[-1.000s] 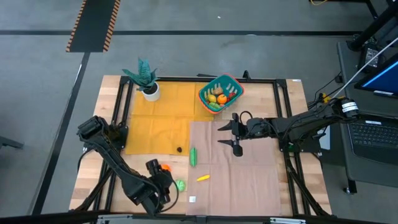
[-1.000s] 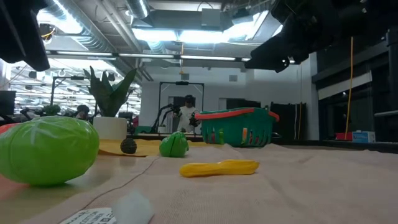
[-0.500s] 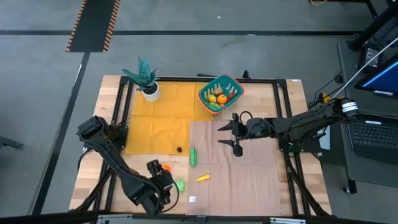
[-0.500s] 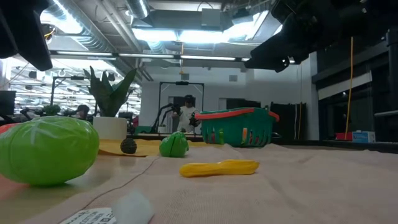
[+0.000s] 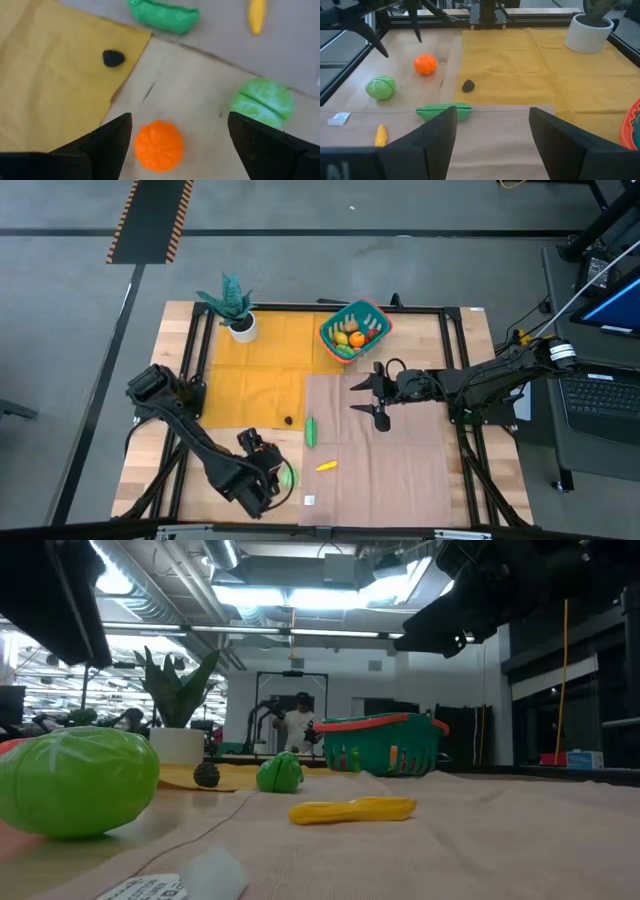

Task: Pick and placing Produce into tupperware
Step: Put the tangerine into the basket

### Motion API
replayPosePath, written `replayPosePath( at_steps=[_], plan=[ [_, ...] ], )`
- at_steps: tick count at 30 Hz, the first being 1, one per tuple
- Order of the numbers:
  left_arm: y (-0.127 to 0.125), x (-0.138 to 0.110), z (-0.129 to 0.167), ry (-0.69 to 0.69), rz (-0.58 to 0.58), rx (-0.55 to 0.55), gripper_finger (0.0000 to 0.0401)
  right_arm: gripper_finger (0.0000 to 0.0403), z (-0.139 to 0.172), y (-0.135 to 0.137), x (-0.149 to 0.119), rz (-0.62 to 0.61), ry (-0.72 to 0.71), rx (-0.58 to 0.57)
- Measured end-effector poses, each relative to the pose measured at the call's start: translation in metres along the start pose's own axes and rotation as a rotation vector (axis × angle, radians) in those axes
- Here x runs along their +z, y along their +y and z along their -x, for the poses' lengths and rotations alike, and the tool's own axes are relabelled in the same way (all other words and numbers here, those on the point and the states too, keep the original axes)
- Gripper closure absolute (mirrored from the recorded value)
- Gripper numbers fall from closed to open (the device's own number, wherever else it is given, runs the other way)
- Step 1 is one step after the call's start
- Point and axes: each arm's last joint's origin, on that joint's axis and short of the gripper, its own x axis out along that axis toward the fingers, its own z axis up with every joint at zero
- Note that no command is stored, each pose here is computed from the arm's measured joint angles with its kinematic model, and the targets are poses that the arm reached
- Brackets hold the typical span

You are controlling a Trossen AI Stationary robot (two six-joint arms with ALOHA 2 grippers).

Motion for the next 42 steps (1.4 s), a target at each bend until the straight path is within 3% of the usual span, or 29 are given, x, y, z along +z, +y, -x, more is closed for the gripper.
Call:
replayPosePath(
  at_steps=[10,24,42],
  plan=[
    [0.011,-0.017,-0.023,0.153,0.022,0.026,0.0081,0.0153,0.000,0.000,-0.001,0.001,0.008,0.000],
    [0.017,-0.034,-0.046,0.152,0.064,0.010,0.0081,0.0153,0.000,0.000,-0.001,-0.003,0.007,0.000],
    [0.023,-0.029,-0.057,0.154,0.109,0.023,0.0081,0.0153,0.000,0.000,-0.001,-0.038,0.007,0.000]
  ],
)
